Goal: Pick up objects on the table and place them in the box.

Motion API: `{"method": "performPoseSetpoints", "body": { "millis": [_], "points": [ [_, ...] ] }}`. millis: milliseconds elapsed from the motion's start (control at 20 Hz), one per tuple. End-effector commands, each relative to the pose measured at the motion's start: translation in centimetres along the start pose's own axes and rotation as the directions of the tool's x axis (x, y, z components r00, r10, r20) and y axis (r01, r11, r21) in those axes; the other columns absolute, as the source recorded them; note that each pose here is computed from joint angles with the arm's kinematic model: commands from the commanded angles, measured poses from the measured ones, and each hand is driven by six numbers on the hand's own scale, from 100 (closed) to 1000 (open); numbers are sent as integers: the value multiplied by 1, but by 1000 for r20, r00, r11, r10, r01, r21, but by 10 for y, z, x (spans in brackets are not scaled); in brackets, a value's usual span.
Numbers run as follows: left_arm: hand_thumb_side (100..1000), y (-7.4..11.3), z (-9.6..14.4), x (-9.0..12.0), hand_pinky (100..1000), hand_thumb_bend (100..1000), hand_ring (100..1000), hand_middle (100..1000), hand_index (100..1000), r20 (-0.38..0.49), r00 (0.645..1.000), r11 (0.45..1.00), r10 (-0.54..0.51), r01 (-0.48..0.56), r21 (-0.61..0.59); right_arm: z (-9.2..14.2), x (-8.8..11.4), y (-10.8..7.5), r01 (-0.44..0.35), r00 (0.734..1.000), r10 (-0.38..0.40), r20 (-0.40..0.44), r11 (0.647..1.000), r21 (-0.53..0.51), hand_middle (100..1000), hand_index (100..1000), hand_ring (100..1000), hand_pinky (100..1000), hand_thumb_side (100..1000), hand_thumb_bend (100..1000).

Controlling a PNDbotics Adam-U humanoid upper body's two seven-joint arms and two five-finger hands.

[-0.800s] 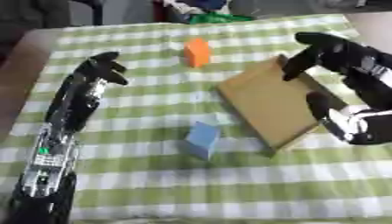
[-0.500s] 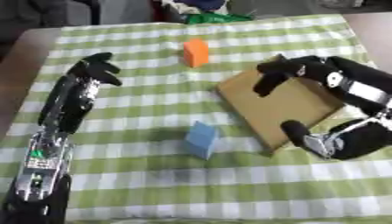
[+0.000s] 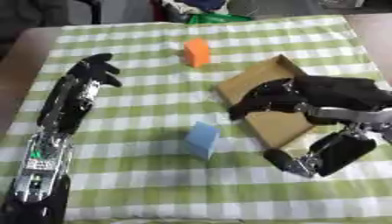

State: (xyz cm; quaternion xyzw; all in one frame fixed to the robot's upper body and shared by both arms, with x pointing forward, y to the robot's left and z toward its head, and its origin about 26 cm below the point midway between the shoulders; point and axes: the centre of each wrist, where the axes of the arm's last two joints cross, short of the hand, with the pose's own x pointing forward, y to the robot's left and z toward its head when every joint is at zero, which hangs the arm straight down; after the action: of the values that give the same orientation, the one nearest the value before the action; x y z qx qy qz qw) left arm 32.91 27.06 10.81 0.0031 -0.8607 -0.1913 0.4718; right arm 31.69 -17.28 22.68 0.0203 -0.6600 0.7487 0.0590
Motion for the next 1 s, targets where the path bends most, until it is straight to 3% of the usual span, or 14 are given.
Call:
{"method": "performPoseSetpoints", "body": {
  "millis": [50,500,1000],
  "points": [
    [718,5,-4,7,688,132,565,608,839,24,999,999,-27,27,-19,1,-3,-10,-75,997,76,0,996,57,893,1000,854,884,295,100],
    [721,3,-6,7,689,134,567,610,841,26,999,999,-27,28,-40,-8,-13,-23,-176,984,175,21,978,108,941,1000,899,891,276,100],
    [724,2,-8,9,691,132,566,612,842,34,999,998,-30,32,-58,-22,-23,-24,-235,972,230,53,962,139,942,1000,905,888,435,100]
  ]
}}
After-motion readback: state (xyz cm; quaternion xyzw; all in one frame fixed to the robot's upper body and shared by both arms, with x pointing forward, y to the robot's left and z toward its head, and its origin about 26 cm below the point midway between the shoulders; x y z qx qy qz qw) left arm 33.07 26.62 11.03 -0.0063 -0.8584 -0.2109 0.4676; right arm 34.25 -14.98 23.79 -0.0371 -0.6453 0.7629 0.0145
